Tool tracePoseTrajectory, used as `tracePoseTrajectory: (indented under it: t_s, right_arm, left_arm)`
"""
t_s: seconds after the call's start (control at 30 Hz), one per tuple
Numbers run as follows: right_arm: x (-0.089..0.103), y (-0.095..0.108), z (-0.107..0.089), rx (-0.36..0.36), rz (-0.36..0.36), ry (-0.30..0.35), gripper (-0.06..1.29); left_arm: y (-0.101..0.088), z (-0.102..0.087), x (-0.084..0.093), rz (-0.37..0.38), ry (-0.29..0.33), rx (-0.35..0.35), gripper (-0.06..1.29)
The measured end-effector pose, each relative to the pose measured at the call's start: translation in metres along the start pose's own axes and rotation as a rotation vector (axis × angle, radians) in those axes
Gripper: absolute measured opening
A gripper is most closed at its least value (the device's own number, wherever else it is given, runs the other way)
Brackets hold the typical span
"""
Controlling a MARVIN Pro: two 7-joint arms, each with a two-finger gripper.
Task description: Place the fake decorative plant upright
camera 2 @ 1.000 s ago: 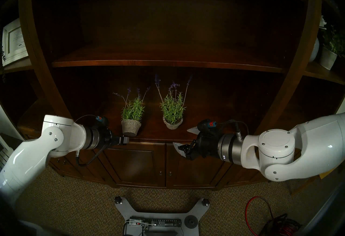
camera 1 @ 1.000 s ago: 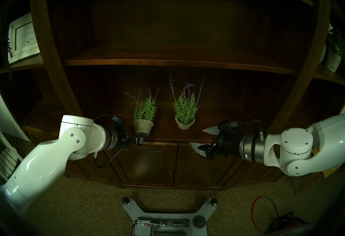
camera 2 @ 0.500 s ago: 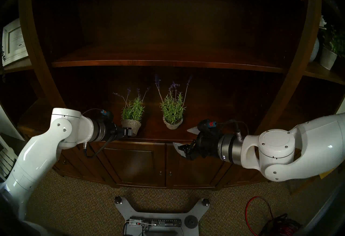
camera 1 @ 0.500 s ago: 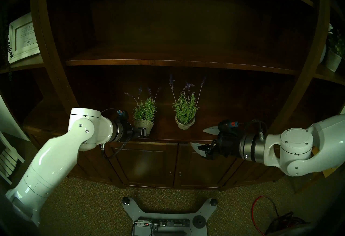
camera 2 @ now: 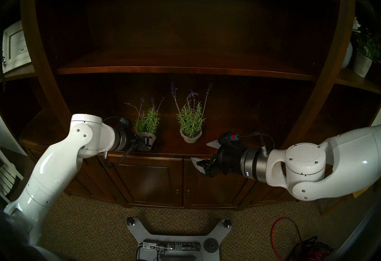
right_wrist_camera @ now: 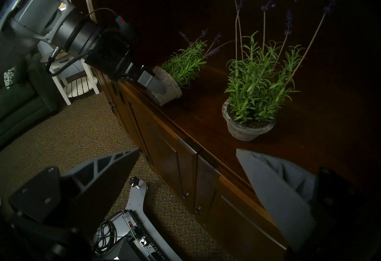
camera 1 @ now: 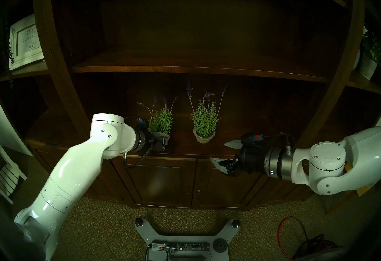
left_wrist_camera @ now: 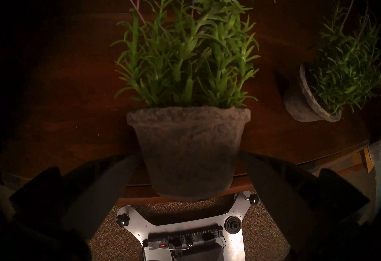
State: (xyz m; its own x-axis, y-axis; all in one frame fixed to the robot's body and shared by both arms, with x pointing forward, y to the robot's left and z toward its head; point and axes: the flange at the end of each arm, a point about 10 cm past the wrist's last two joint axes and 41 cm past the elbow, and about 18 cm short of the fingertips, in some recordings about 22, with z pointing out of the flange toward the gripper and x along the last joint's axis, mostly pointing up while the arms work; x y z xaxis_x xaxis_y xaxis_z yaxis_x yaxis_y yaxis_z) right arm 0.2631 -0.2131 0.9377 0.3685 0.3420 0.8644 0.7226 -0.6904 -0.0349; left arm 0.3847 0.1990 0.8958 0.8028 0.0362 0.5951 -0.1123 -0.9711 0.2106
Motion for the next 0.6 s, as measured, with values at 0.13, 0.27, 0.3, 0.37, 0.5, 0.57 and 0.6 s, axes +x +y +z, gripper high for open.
tracePoseTrajectory:
  t_s: [0.13,0.27,0.3,0.37,0.5,0.57,0.6]
  right_arm:
    - [0.000,0.000,0.000,0.000,0.000,0.000,1.22]
    - [0.000,0.000,0.000,0.000,0.000,0.000,1.22]
    - [0.000,0.000,0.000,0.000,0.000,0.000,1.22]
    - [0.000,0.000,0.000,0.000,0.000,0.000,1.22]
    - [0.000,0.000,0.000,0.000,0.000,0.001,1.22]
    - [0.000,0.000,0.000,0.000,0.000,0.001,1.22]
    - [0.000,0.000,0.000,0.001,0.000,0.001,1.22]
  left_arm:
    - [0.005,0.006,0.005,-0.003,-0.012,-0.013,1.26]
    - [0.009,0.011,0.008,-0.001,-0.024,-0.025,1.26]
    - [0.010,0.012,0.009,0.000,-0.028,-0.028,1.26]
    - [0.011,0.015,0.010,0.003,-0.037,-0.030,1.26]
    - [0.011,0.017,0.014,0.019,-0.048,-0.027,1.14]
    - [0.010,0.018,0.017,0.034,-0.054,-0.019,1.05]
    - [0.009,0.018,0.018,0.041,-0.056,-0.014,1.03]
